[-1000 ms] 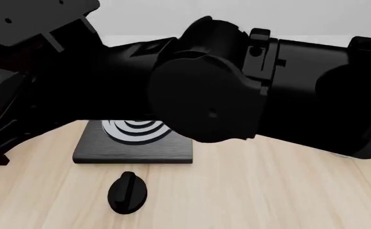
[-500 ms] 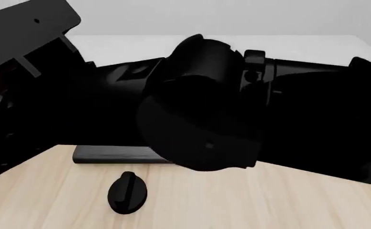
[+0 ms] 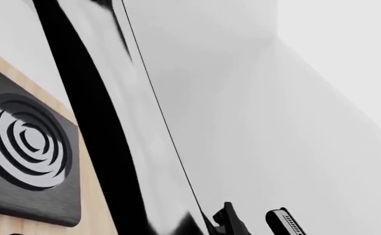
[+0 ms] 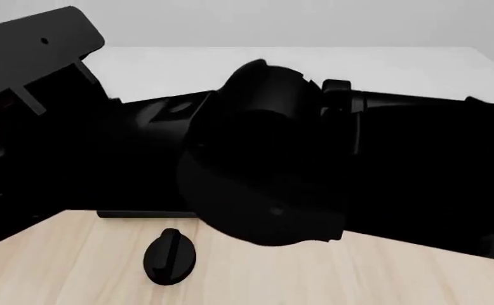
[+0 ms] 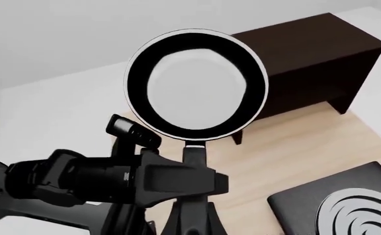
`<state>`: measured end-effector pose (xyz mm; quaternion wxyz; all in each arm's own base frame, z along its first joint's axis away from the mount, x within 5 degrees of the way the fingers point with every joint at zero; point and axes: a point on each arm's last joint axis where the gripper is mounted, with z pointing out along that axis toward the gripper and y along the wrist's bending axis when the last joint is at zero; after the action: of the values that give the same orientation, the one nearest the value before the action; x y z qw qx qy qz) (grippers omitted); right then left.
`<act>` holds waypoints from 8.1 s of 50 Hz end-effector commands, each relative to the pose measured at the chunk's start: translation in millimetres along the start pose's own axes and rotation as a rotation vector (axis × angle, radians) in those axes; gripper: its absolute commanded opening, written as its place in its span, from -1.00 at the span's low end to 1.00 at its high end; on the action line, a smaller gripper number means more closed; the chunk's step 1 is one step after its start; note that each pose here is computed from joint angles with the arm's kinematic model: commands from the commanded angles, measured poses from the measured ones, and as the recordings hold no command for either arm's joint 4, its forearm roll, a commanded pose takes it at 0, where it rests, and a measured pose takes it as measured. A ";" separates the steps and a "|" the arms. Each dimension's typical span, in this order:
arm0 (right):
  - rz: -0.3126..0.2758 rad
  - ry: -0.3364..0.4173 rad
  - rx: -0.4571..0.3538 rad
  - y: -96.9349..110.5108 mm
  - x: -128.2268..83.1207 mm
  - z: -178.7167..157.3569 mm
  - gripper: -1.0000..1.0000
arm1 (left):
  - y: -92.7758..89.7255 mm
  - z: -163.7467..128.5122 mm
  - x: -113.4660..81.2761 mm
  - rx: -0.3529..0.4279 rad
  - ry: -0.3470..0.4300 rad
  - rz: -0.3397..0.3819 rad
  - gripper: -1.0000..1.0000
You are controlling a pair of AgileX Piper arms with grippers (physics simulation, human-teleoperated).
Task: Put the frying pan on the cabinet shelf.
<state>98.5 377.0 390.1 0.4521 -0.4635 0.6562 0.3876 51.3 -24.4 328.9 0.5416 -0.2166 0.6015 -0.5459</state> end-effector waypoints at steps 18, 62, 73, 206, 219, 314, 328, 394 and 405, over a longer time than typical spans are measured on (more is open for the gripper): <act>-0.088 -0.098 -0.033 16.4 -23.6 -20.6 -1.00 | 12.6 2.8 4.7 -0.054 0.005 -0.017 -1.00; 0.020 -0.342 0.335 -55.6 -14.9 -244.4 1.00 | 4.0 0.5 -1.8 -0.056 -0.036 0.011 -1.00; -0.088 -0.338 0.540 -55.0 48.7 -298.8 1.00 | 1.4 -0.5 -3.2 -0.057 -0.041 0.021 -1.00; 0.218 -0.493 0.851 -5.3 161.0 -363.5 1.00 | 98.2 206.0 -151.4 -0.097 -0.579 -0.322 -1.00; 0.214 -0.494 0.855 -1.2 157.9 -367.5 1.00 | 125.9 199.9 -149.2 -0.125 -0.602 -0.341 -1.00; 0.258 -0.469 0.832 -7.1 165.8 -361.0 1.00 | 173.4 169.8 -141.1 -0.174 -0.669 -0.380 1.00; 0.264 -0.462 0.826 -9.0 168.2 -358.9 1.00 | 173.3 163.5 -130.9 -0.167 -0.658 -0.373 1.00; 0.265 -0.457 0.829 -11.2 170.6 -356.5 1.00 | 60.1 64.4 -31.4 -0.068 -0.388 -0.226 1.00; 0.249 -0.451 0.830 -13.3 172.7 -354.2 1.00 | 37.0 34.7 -21.6 -0.081 -0.339 -0.180 1.00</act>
<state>0.0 0.0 328.1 0.6787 -0.0636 0.6922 0.2369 130.8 -6.9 307.8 0.5761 -0.3969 0.4810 -0.5284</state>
